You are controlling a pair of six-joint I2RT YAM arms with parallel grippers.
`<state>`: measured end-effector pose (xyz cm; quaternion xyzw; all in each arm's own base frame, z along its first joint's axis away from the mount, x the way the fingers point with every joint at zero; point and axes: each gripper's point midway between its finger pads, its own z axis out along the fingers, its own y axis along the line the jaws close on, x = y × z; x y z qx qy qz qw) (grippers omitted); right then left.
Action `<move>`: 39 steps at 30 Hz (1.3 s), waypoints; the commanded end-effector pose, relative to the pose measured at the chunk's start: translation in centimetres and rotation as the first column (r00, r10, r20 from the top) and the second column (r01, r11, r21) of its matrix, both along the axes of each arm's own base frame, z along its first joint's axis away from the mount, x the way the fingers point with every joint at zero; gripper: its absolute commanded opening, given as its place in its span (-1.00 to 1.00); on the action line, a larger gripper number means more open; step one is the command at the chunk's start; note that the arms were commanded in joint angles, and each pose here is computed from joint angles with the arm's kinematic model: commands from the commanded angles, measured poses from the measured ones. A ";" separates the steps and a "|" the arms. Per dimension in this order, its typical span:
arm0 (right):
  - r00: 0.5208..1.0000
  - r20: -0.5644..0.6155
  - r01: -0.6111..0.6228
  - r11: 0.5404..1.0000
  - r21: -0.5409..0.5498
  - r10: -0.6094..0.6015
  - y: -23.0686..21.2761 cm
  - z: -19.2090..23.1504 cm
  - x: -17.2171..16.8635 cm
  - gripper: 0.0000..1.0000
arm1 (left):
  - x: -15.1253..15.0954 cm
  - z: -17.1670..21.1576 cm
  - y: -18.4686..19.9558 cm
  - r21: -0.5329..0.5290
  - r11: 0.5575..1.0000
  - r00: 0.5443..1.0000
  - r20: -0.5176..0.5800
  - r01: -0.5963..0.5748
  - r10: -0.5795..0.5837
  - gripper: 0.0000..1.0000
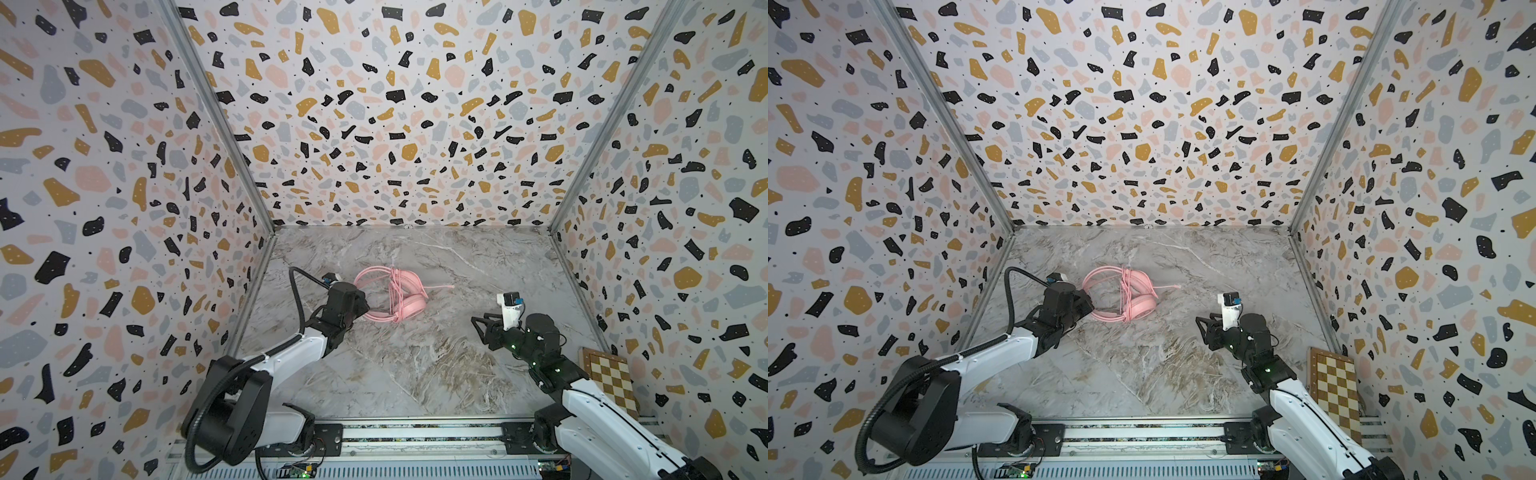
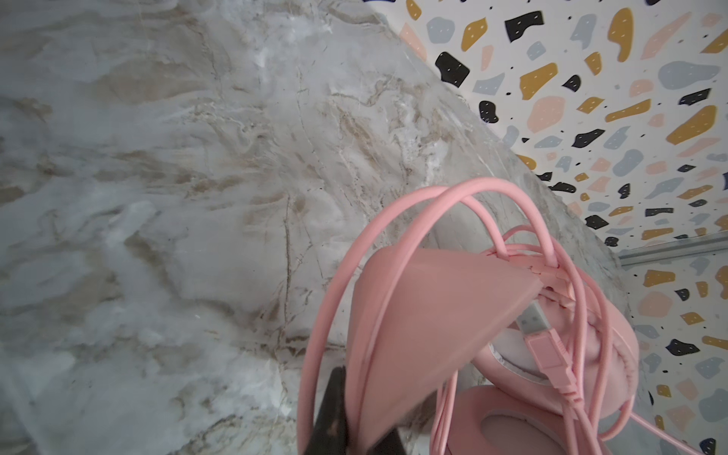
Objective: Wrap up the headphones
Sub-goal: 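Release the cable and draw the right gripper back toward the robot, then set the wrapped headset on the table and open the left gripper, withdrawing it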
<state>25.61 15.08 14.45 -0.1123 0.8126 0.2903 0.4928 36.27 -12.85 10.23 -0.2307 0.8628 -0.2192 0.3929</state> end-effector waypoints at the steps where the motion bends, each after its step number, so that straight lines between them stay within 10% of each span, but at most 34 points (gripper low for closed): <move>1: 0.997 0.080 -0.010 0.999 0.033 0.007 0.1 1.1 0.0 0.05 | 3.2 4.8 -2.2 -0.125 0.991 0.987 0.156 0.045 -0.025 -1.00; 11: 0.993 0.110 0.043 0.999 0.032 -0.046 -0.9 -0.8 -0.5 0.05 | 4.7 1.9 -2.4 -0.108 0.992 0.994 0.095 0.067 -0.057 -0.97; 39: 0.990 0.132 0.040 0.998 0.041 -0.045 -0.8 -0.9 -0.9 0.05 | 3.1 2.1 4.0 0.221 0.975 0.999 0.041 0.021 -0.031 -0.05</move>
